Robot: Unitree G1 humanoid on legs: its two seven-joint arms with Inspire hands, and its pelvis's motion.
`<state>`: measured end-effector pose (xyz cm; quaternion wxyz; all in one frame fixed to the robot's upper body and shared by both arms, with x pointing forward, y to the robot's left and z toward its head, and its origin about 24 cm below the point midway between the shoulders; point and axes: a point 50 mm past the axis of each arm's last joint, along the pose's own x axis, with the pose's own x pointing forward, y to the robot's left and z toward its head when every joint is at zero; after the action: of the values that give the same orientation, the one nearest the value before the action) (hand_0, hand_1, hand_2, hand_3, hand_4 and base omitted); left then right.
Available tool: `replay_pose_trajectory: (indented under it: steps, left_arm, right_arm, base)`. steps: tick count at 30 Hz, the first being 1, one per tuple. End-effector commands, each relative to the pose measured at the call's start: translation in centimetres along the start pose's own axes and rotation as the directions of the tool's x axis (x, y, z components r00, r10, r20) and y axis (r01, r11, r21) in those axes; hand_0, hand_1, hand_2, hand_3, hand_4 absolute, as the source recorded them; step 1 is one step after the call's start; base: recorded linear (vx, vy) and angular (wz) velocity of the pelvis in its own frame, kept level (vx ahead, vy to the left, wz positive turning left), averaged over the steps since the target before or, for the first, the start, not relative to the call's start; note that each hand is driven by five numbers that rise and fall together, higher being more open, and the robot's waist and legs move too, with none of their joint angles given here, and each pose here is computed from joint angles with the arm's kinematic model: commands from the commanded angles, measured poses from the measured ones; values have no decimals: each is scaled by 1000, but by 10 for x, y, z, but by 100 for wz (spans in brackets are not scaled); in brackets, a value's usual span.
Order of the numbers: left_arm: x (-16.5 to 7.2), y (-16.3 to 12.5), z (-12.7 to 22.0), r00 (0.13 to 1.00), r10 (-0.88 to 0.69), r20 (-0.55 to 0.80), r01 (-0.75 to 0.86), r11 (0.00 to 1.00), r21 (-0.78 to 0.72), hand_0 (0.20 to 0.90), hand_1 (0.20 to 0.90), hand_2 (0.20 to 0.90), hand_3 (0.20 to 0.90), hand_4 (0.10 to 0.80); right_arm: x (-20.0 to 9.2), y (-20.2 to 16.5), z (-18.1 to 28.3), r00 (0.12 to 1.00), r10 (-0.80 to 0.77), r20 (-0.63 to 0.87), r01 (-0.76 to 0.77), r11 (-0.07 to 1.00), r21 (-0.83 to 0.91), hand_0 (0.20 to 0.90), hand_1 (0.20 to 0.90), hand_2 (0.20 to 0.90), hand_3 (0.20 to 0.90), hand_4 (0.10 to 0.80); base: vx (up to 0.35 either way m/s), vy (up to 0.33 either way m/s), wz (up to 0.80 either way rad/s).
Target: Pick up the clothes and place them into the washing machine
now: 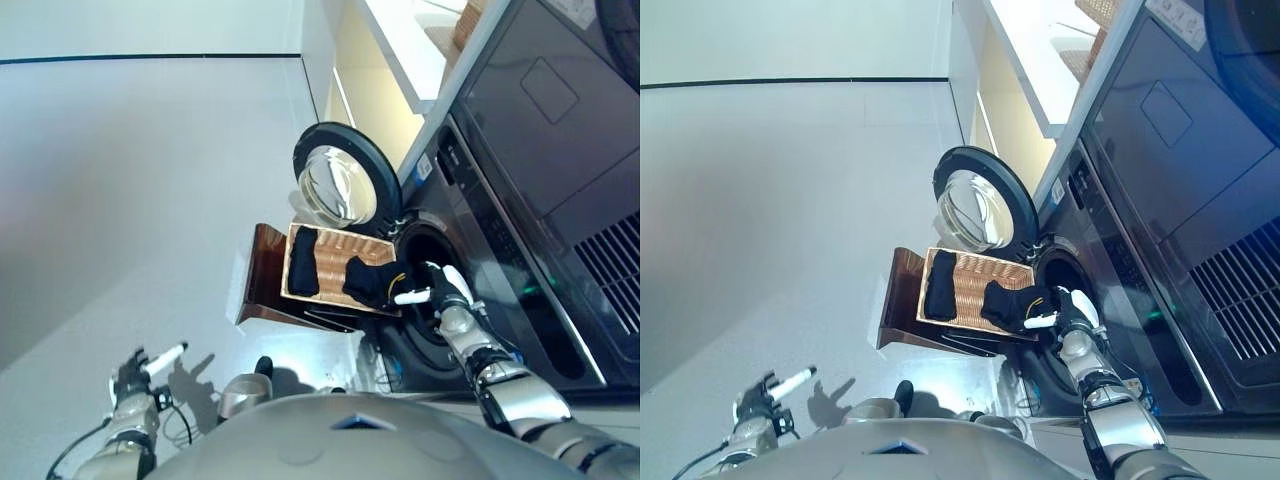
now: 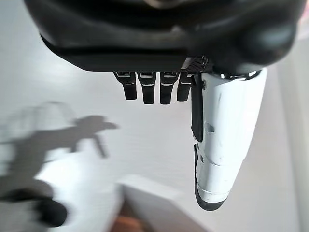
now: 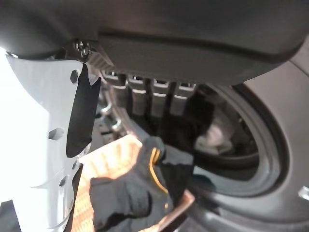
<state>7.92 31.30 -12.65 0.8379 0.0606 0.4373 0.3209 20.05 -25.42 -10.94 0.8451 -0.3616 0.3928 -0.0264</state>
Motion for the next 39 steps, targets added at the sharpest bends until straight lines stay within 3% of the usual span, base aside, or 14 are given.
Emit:
replay_pose_trajectory:
  steps: [1, 10, 19, 22, 31, 39]
  left_arm:
    - [7, -8, 34, 992, 3, 130, -3, 1000, 3, 900, 900, 900, 900, 800]
    - [5, -8, 33, 990, -9, 140, 6, 1000, 23, 900, 900, 900, 900, 800]
    - [7, -9, 40, 987, -20, 157, 16, 1000, 25, 900, 900, 900, 900, 800]
    - [12, -14, 69, 971, -8, 237, 13, 1000, -17, 900, 900, 900, 900, 800]
    - [12, -22, 110, 936, 27, 351, 22, 990, -137, 900, 900, 900, 900, 800]
    - [3, -31, 154, 858, -28, 512, 79, 994, -78, 900, 900, 900, 900, 800]
  right_arm:
    - [9, -51, 14, 980, -191, 58, 190, 982, 19, 900, 900, 900, 900, 800]
    - [10, -54, 17, 979, -182, 92, 192, 974, -118, 900, 900, 900, 900, 800]
    - [11, -57, 27, 975, -179, 134, 197, 970, -140, 900, 900, 900, 900, 800]
    - [14, -75, 68, 940, -233, 250, 267, 957, -110, 900, 900, 900, 900, 800]
    - [11, -108, 128, 859, -330, 390, 374, 927, -38, 900, 900, 900, 900, 800]
    - [4, -142, 167, 789, -416, 451, 459, 888, 15, 900, 900, 900, 900, 800]
  base:
    - [0, 0, 0]
    - [0, 0, 0]
    - [-35, -3, 3]
    - [-310, -9, 20]
    - [-144, 17, 6]
    - [-54, 6, 3]
